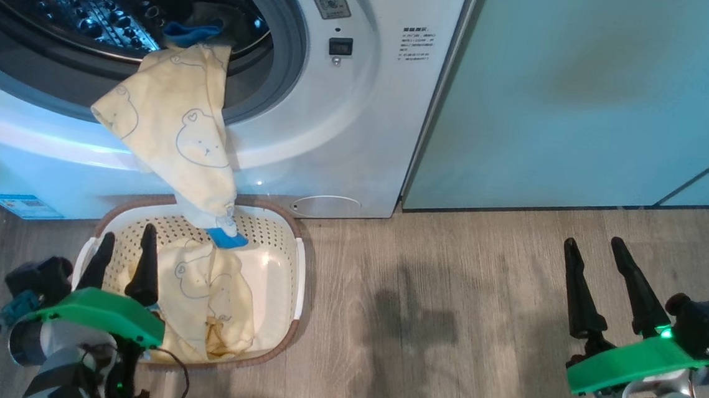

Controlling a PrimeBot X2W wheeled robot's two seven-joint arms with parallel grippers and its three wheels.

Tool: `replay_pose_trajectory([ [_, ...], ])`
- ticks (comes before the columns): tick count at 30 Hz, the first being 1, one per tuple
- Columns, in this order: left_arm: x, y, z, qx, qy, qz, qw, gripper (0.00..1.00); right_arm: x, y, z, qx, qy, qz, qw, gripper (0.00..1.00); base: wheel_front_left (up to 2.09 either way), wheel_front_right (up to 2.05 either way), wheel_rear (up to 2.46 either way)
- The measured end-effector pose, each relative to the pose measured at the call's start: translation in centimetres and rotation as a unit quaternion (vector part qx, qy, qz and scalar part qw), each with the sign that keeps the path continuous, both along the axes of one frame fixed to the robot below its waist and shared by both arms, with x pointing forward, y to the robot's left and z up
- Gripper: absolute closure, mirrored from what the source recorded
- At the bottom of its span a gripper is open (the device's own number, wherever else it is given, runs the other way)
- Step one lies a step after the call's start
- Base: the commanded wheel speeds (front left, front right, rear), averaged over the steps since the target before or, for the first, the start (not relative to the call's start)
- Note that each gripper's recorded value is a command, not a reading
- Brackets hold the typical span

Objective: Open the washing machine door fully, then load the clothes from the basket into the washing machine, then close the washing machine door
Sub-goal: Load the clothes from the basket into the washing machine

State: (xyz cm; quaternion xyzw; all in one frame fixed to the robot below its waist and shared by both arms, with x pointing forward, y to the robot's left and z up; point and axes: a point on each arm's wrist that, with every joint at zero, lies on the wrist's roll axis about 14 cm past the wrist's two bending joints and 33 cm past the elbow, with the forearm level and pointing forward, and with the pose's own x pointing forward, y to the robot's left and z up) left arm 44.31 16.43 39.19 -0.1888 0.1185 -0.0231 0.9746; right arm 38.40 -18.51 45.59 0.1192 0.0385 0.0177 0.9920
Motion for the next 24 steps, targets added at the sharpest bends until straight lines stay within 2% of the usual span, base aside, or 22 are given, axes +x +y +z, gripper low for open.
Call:
replay_pose_trajectory([
  [10,-0.1,-0.6,-1.0,-0.005,0.013,-0.006,1.0,0.0,0.0,-0.2,-0.6,-0.001,0.009,-0.003,1.0,0.0,0.0,0.0,0.0],
  [17,-1.3,-2.8,-4.8,-0.019,0.077,-0.044,0.996,0.0,0.1,-0.4,-1.3,-0.002,0.02,-0.006,1.0,0.0,0.0,0.0,0.0],
  [24,1.3,-5.7,-6.0,-0.035,0.1,-0.084,0.991,0.0,0.3,-0.5,-2.3,-0.003,0.034,-0.008,0.999,0.0,0.0,0.0,0.0],
])
